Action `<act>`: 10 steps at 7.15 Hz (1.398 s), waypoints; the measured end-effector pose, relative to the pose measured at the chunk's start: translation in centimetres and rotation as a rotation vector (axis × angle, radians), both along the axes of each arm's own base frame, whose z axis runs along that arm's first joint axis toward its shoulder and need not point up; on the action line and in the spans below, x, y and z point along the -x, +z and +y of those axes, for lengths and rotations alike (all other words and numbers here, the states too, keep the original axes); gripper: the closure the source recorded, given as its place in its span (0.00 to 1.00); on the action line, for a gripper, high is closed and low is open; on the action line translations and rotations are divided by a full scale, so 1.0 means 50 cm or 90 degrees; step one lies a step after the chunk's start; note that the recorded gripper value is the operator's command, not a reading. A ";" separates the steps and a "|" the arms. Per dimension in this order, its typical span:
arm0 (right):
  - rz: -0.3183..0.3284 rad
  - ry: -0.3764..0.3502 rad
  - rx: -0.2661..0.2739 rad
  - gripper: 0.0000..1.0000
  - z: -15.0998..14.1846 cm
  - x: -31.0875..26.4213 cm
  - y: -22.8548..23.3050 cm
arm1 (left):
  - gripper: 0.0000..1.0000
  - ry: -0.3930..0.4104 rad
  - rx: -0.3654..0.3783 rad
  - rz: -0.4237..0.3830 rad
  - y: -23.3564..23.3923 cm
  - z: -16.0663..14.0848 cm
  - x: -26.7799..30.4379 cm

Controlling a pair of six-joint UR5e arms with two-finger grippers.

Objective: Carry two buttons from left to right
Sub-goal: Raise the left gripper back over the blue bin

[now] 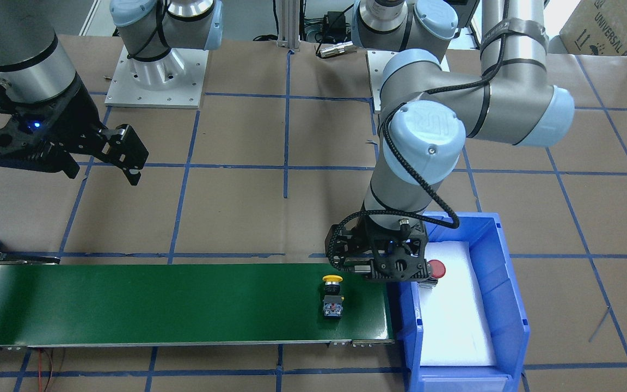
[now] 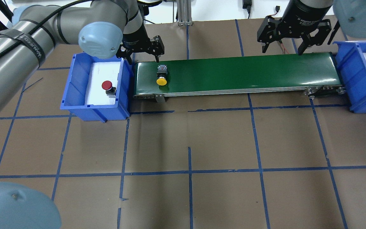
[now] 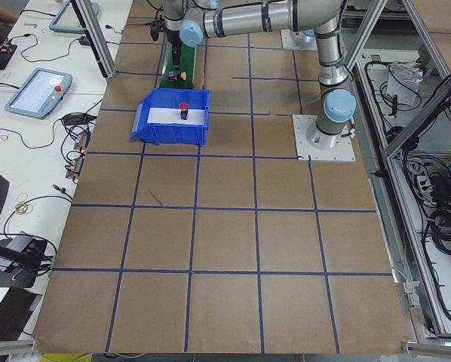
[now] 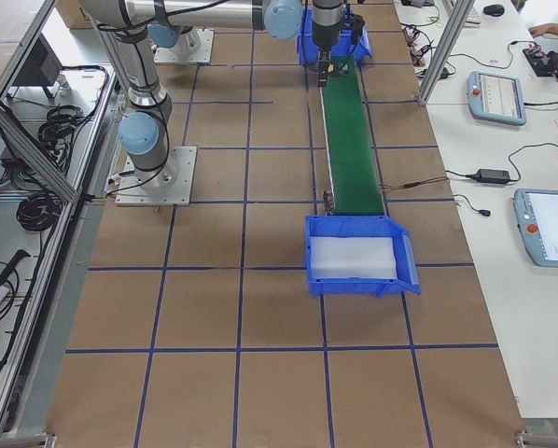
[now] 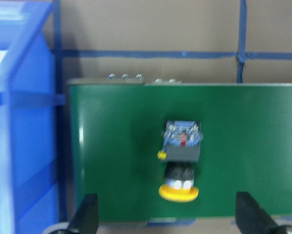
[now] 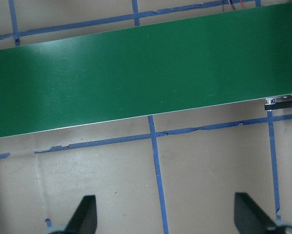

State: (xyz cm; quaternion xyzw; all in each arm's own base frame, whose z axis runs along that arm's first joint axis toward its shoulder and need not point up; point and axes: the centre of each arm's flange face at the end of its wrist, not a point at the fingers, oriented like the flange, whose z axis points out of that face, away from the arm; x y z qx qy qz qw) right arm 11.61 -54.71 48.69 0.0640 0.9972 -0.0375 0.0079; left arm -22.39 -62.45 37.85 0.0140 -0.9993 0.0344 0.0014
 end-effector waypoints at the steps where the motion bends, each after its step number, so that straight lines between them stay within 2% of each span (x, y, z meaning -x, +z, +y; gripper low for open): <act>1: 0.001 0.000 0.000 0.00 0.003 0.000 0.001 | 0.00 0.007 0.007 -0.026 0.062 0.038 -0.035; 3: 0.003 0.002 0.003 0.00 0.012 -0.003 0.006 | 0.00 0.025 0.023 -0.062 0.152 0.114 -0.114; 5: 0.006 0.004 0.003 0.00 0.014 -0.005 0.007 | 0.00 0.033 0.025 -0.069 0.178 0.164 -0.157; 7: 0.007 0.006 0.002 0.00 0.015 -0.006 0.006 | 0.00 0.036 0.019 -0.069 0.188 0.187 -0.169; 10: 0.009 0.011 -0.004 0.00 0.017 -0.004 0.002 | 0.00 0.036 0.015 -0.070 0.188 0.191 -0.172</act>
